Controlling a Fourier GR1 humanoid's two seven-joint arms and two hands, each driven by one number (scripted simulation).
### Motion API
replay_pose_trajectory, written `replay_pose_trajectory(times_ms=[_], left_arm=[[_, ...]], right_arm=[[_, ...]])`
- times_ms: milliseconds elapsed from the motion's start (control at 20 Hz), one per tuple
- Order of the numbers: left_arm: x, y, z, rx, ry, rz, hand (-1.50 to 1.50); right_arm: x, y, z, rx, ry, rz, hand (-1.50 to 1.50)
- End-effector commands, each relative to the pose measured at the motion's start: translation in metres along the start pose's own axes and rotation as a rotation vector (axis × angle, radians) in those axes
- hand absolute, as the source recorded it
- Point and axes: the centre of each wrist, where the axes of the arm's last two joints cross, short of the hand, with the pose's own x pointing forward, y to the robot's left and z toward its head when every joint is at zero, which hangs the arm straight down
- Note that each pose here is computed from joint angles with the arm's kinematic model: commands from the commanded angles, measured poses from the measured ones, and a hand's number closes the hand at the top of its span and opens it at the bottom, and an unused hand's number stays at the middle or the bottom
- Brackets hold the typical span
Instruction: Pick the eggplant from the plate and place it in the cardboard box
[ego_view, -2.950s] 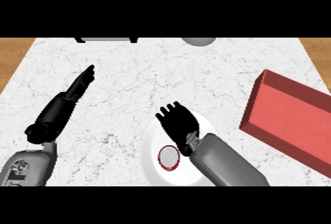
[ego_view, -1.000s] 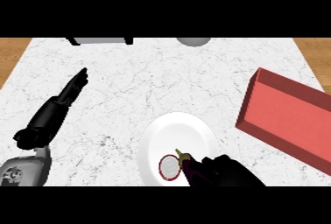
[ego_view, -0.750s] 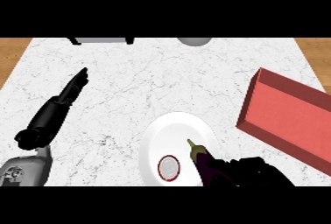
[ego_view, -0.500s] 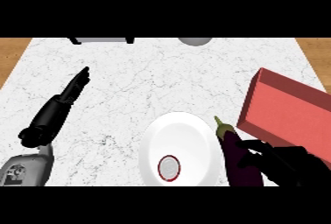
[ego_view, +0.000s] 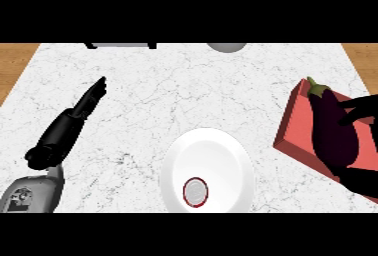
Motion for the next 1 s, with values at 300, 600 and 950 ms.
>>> replay_pose_trajectory(times_ms=[300,600,950], left_arm=[[0.007,0.003,-0.013,-0.017,-0.008,0.014,0.00],[0.003,0.001,0.002,-0.021,-0.011,0.003,0.00],[0.007,-0.009,-0.010,-0.013,-0.008,0.004,0.00]], right_arm=[[-0.102,-0.033,-0.053,0.286,0.166,0.168,1.50],[-0.155,-0.038,-0.069,0.445,0.213,0.162,1.50],[-0.199,-0.014,-0.057,0.690,0.201,0.160,-1.50]])
